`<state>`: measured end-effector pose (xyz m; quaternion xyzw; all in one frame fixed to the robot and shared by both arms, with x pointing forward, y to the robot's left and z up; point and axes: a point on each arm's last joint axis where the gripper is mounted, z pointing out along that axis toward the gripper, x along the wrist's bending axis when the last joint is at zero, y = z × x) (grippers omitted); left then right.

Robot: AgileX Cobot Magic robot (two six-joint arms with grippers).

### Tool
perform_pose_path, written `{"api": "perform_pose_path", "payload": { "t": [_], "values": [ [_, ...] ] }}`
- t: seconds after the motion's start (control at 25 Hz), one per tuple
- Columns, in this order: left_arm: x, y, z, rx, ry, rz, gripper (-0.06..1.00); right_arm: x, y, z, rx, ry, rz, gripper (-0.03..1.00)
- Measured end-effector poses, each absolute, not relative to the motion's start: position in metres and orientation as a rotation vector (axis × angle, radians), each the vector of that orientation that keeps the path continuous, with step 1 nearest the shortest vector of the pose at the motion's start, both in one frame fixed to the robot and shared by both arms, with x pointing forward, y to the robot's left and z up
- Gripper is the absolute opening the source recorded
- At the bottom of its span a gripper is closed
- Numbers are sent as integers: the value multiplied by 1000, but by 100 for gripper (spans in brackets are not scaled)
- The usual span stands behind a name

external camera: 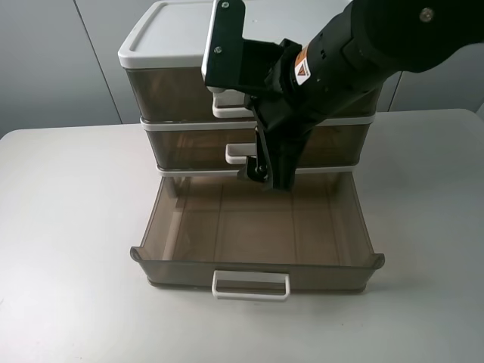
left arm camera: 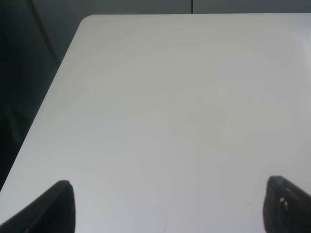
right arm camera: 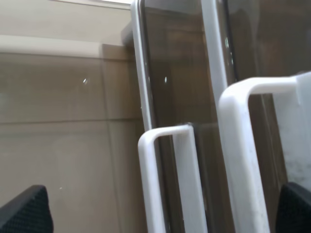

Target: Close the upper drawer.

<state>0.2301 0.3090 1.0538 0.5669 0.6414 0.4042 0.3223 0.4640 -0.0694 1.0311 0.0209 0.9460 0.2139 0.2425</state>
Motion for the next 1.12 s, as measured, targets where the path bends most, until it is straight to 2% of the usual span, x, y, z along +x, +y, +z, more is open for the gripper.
{"api": "perform_pose_path", "payload": {
  "t": [0.2, 0.56, 0.8, 1.12],
  "values": [
    [230, 309, 1054, 1490, 1683, 1062, 74, 460, -71, 1037, 101, 2602, 624, 70],
    [230, 309, 1054, 1489, 1684, 1061, 74, 419, -108, 1095, 242, 2607, 738, 70],
    [230, 309, 1054, 1489, 1684, 1061, 74, 372, -156, 1127, 446, 2614, 800, 70],
    [230, 309, 1054, 1489, 1684, 1061, 74, 295, -238, 1113, 724, 2542, 939, 70]
  ]
}}
